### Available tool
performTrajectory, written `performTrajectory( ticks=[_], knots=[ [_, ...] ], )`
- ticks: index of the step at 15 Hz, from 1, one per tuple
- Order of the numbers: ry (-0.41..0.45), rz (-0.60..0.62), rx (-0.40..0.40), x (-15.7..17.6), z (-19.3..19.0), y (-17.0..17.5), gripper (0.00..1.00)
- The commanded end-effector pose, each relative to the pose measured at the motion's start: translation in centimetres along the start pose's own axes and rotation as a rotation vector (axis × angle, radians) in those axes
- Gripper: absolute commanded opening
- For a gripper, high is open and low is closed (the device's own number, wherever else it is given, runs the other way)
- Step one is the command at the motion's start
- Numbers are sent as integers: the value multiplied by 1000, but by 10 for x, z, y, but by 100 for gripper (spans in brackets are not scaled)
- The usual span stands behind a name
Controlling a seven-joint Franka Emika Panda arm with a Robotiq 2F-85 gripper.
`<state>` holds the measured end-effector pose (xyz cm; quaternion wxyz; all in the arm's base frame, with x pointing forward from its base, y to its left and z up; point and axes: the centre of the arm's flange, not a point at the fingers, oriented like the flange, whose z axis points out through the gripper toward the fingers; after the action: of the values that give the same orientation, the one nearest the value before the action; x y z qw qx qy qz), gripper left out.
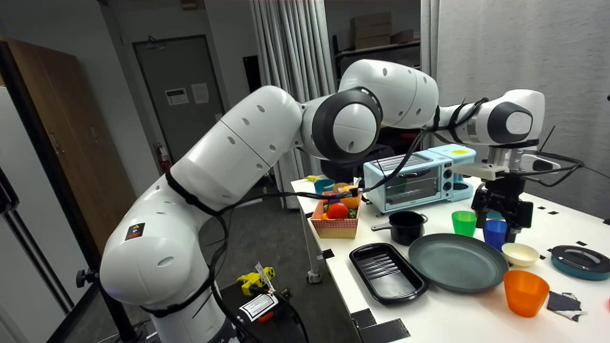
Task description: Pour the fries out of the orange cup and onto the grey plate
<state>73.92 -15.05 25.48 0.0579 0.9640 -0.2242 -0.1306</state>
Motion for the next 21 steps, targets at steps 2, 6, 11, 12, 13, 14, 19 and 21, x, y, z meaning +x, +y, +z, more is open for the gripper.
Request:
performTrajectory(
  ticks=[2, 6, 11, 12, 13, 14, 19, 21],
  knots=[
    [22, 47, -10, 49, 3, 8, 100],
    [25, 61, -48, 54, 23, 23, 100],
    [20, 57, -77, 48, 38, 35, 100],
    [19, 58, -81, 43, 41, 36, 100],
    [19, 57, -85, 42, 41, 37, 100],
    [18, 59, -86, 41, 43, 38, 100],
    [1, 69, -65, 33, 55, 39, 100],
    [-10, 60, -60, 29, 62, 40, 100]
  ],
)
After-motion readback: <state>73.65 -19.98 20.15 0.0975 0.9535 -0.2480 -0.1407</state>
